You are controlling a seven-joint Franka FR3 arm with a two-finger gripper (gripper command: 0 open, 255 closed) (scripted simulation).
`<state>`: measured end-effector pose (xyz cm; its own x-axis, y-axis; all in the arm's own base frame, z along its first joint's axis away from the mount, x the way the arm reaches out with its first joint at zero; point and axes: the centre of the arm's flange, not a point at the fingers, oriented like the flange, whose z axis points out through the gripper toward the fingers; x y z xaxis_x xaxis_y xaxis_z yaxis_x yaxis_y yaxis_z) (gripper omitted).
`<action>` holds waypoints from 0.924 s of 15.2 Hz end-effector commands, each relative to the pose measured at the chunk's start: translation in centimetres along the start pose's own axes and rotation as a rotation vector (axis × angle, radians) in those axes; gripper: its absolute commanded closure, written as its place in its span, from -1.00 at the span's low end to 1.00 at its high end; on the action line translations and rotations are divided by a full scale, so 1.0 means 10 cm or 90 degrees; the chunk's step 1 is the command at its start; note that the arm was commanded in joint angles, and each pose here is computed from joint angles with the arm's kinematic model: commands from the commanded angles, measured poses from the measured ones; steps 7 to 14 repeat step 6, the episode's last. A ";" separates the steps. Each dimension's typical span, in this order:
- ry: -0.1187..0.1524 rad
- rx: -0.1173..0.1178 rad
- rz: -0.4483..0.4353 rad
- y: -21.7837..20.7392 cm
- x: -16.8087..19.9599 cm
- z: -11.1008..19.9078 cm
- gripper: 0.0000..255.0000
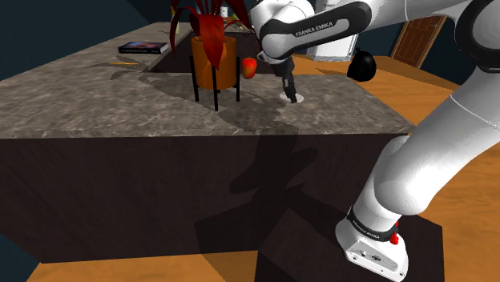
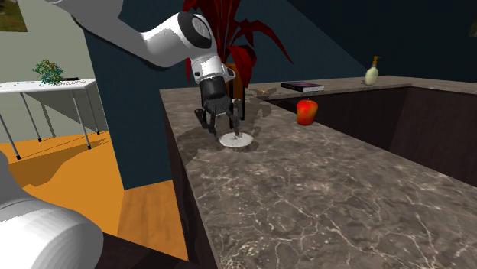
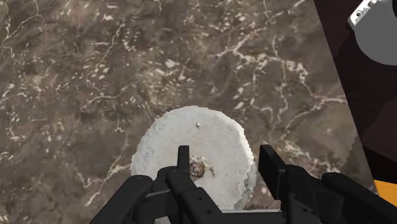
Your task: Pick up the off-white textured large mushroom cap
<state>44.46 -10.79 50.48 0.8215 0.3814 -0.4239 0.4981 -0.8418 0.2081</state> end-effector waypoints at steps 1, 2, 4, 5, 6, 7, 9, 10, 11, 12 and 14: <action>0.000 0.000 0.000 0.02 -0.04 -0.11 1.00; 0.000 0.000 0.000 0.03 -0.07 -0.16 1.00; 0.000 0.000 0.000 0.05 -0.11 -0.25 1.00; 0.000 0.000 0.000 0.05 -0.12 -0.26 1.00; 0.000 0.000 0.000 0.05 -0.12 -0.26 1.00; 0.000 0.000 0.000 0.05 -0.12 -0.26 1.00; 0.000 0.000 0.000 0.05 -0.12 -0.26 1.00; 0.000 0.000 0.000 0.05 -0.12 -0.26 1.00; 0.000 0.000 0.000 0.05 -0.12 -0.26 1.00; 0.000 0.000 0.000 0.05 -0.12 -0.26 1.00; 0.000 0.000 0.000 0.05 -0.12 -0.26 1.00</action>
